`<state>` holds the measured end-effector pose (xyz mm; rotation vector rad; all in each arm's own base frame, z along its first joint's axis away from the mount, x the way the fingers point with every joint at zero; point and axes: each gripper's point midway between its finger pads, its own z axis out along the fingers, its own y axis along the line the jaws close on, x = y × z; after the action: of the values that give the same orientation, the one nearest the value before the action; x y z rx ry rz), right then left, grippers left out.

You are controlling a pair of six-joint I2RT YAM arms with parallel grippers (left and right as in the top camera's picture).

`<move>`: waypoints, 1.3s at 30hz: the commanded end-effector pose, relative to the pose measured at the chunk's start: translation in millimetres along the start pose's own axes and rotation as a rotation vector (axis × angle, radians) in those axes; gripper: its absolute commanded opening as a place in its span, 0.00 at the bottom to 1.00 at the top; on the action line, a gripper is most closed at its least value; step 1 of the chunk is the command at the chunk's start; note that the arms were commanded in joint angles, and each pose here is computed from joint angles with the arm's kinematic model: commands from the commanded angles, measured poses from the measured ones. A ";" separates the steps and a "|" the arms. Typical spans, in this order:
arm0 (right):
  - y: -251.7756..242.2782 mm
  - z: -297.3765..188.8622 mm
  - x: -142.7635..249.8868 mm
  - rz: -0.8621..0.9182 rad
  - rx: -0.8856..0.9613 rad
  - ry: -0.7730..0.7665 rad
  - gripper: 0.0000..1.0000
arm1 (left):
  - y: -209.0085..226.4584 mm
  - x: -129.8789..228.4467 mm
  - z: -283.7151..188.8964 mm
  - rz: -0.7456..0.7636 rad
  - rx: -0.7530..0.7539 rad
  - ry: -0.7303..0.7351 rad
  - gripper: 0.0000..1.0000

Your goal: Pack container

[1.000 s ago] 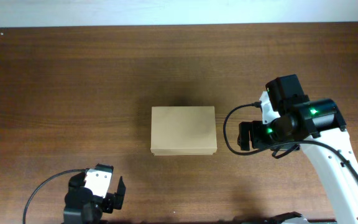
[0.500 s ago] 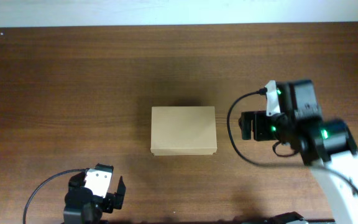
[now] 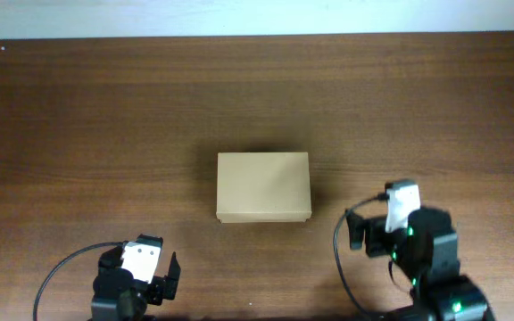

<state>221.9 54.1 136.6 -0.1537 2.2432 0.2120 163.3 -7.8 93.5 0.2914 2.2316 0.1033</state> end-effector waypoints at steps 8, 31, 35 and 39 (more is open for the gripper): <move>-6.4 11.6 43.1 -0.012 0.004 -0.092 0.99 | -0.2 2.9 1.6 0.016 -0.002 0.004 1.00; -9.0 6.5 30.4 -0.018 0.014 -0.246 0.99 | -0.2 2.9 1.6 0.016 -0.002 0.004 1.00; -9.0 6.5 30.4 -0.018 0.014 -0.246 0.99 | -0.2 2.9 1.6 0.016 -0.002 0.004 1.00; -9.0 6.5 30.4 -0.018 0.014 -0.246 0.99 | -0.2 2.9 1.6 0.016 -0.002 0.004 1.00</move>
<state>208.8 47.4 110.0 -0.1409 1.9979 0.2064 163.3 -7.9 93.5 0.2914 2.2316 0.1029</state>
